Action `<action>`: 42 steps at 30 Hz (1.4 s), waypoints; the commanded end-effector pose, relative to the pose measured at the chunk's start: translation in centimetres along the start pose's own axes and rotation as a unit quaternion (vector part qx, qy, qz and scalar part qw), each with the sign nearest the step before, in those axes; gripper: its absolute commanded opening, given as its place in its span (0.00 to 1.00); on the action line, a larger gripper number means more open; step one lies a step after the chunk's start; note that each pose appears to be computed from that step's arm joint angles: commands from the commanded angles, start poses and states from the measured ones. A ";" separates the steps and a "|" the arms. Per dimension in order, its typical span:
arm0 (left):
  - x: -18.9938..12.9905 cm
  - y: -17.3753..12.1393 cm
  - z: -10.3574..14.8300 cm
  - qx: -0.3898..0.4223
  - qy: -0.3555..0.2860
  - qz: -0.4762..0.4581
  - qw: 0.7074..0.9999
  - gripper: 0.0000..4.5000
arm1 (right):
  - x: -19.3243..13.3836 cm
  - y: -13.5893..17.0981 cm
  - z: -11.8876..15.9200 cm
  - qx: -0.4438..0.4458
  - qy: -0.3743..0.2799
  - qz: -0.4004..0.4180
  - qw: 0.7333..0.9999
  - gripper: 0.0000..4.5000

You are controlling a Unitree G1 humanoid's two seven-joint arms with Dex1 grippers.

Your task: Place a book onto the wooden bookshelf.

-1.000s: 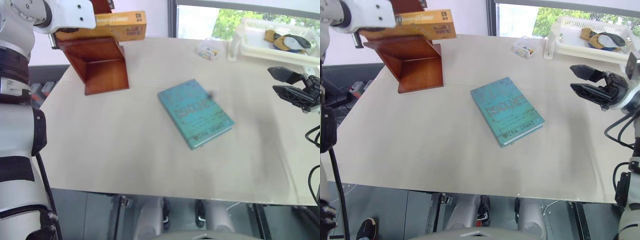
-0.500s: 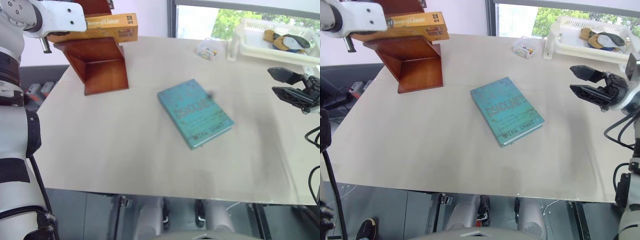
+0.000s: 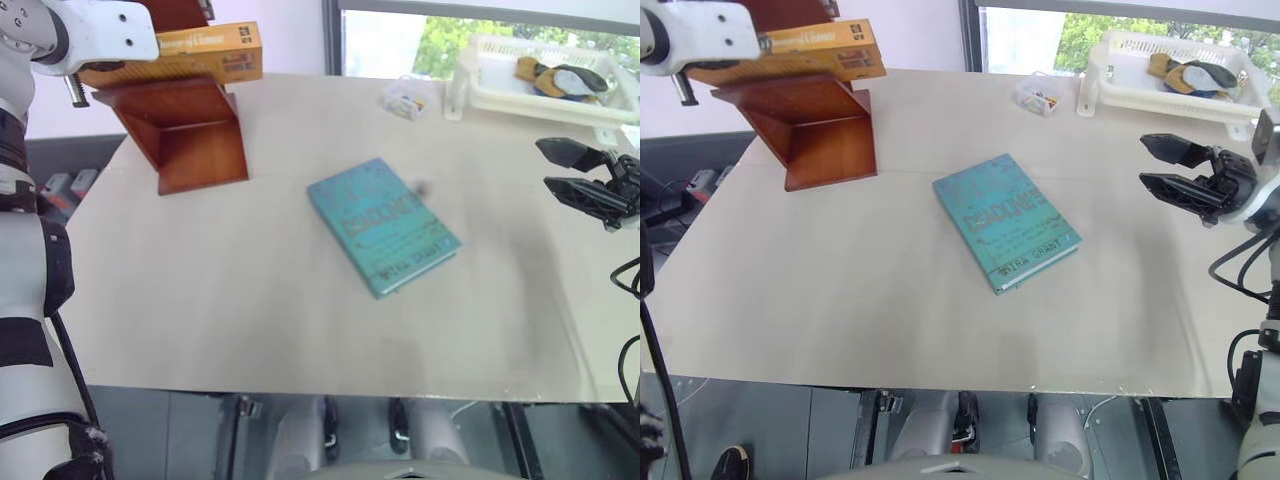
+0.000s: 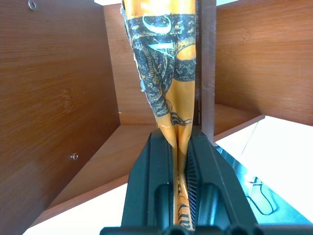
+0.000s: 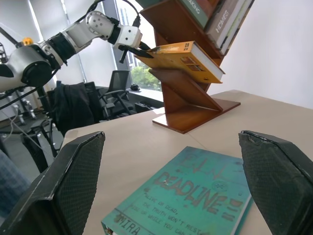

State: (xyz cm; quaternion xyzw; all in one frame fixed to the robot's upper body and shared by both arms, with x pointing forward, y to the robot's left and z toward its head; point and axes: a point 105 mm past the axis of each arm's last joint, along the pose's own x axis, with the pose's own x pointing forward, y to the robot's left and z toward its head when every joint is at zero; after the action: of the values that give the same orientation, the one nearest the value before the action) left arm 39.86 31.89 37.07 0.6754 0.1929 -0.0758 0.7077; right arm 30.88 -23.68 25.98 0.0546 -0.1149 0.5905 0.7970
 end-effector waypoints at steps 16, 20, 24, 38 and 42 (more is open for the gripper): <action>-2.4 1.9 -3.4 -0.035 0.057 0.046 0.997 0.99 | 0.1 0.4 1.4 -0.032 -0.010 0.009 0.999 1.00; -2.5 1.0 -4.5 -0.044 0.081 0.012 0.996 0.99 | 0.0 0.4 1.4 -0.033 -0.011 0.007 0.999 1.00; -2.6 0.9 -4.2 -0.051 0.063 0.005 0.997 0.99 | 0.0 0.4 1.3 -0.032 -0.010 0.005 0.999 1.00; -5.2 -3.8 7.7 -0.208 -0.336 -0.144 0.907 0.99 | -1.2 1.2 0.9 -0.021 -0.001 -0.008 1.000 1.00; -6.7 -9.7 11.3 -0.301 -0.436 -0.232 0.816 0.99 | -2.4 2.1 0.2 -0.004 0.017 -0.023 1.000 1.00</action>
State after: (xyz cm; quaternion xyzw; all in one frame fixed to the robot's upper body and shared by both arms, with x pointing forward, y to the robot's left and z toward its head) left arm 33.84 20.13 29.63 0.2868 0.0633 -0.4431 0.8470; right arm 29.10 -25.02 23.94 0.0629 -0.0800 0.5699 0.8154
